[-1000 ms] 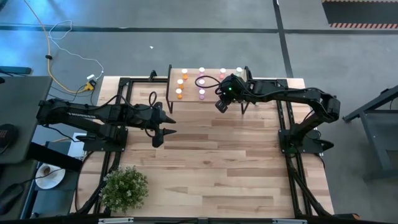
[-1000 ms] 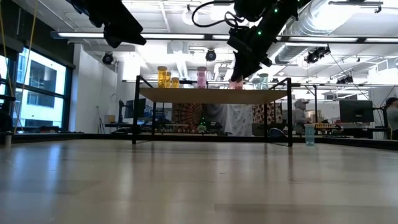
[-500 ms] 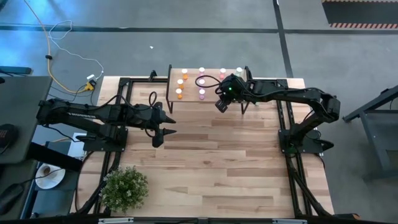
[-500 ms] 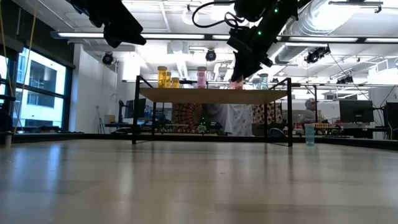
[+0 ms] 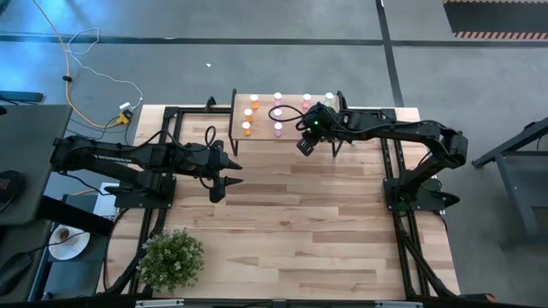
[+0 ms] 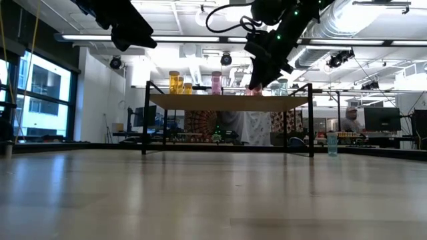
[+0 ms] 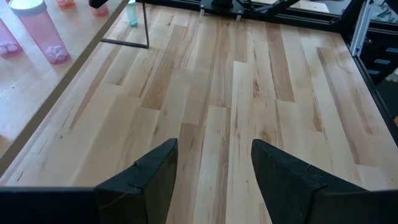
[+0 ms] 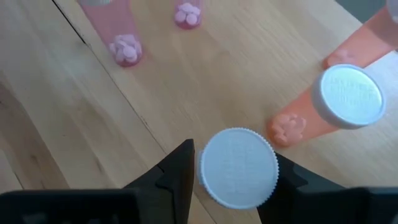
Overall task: Pick and place medicine bottles onto shelf by color
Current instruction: Put the red pill bottle on the shelf aligned with the other red pill bottles
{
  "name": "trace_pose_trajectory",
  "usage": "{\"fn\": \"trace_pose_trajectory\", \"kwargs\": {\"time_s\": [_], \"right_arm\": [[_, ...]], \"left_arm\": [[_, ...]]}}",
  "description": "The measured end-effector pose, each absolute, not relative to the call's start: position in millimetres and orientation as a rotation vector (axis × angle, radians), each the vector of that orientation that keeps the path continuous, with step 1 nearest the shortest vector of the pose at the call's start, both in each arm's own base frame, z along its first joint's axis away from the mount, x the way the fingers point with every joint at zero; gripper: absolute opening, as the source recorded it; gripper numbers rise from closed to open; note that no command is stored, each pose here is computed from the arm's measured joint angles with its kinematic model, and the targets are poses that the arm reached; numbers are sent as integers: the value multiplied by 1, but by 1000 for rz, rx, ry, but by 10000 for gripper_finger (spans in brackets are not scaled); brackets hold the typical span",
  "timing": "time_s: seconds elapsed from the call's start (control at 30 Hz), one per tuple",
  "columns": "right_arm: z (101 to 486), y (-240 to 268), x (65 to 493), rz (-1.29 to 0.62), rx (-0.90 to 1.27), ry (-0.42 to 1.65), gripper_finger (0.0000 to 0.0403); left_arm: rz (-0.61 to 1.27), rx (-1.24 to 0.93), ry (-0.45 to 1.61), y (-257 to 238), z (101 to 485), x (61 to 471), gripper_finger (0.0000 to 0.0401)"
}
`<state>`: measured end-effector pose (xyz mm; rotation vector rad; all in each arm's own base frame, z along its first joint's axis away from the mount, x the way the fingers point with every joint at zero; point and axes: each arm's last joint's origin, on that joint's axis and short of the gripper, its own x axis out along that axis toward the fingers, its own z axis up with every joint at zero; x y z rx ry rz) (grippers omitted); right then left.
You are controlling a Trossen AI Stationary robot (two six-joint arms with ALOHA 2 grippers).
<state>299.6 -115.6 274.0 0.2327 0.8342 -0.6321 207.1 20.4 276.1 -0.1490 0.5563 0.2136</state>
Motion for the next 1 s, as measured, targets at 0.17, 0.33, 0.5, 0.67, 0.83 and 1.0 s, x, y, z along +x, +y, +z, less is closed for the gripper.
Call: {"fn": "trace_pose_trajectory", "kwargs": {"time_s": [0.17,0.33,0.5,0.67,0.83,1.0], "right_arm": [[274,-116,300,-634,232,831,132],[275,-116,299,-662,222,826,131],[275,-117,300,-662,221,823,129],[275,-117,300,-664,225,821,129],[276,-117,300,-664,225,820,129],[276,-117,299,-664,225,819,129]], "left_arm": [[214,-149,556,20,276,207,196],[214,-149,556,20,276,207,196],[214,-149,556,20,276,207,196],[214,-149,557,20,276,207,196],[214,-149,556,20,276,207,196],[214,-149,556,20,276,207,196]]}}
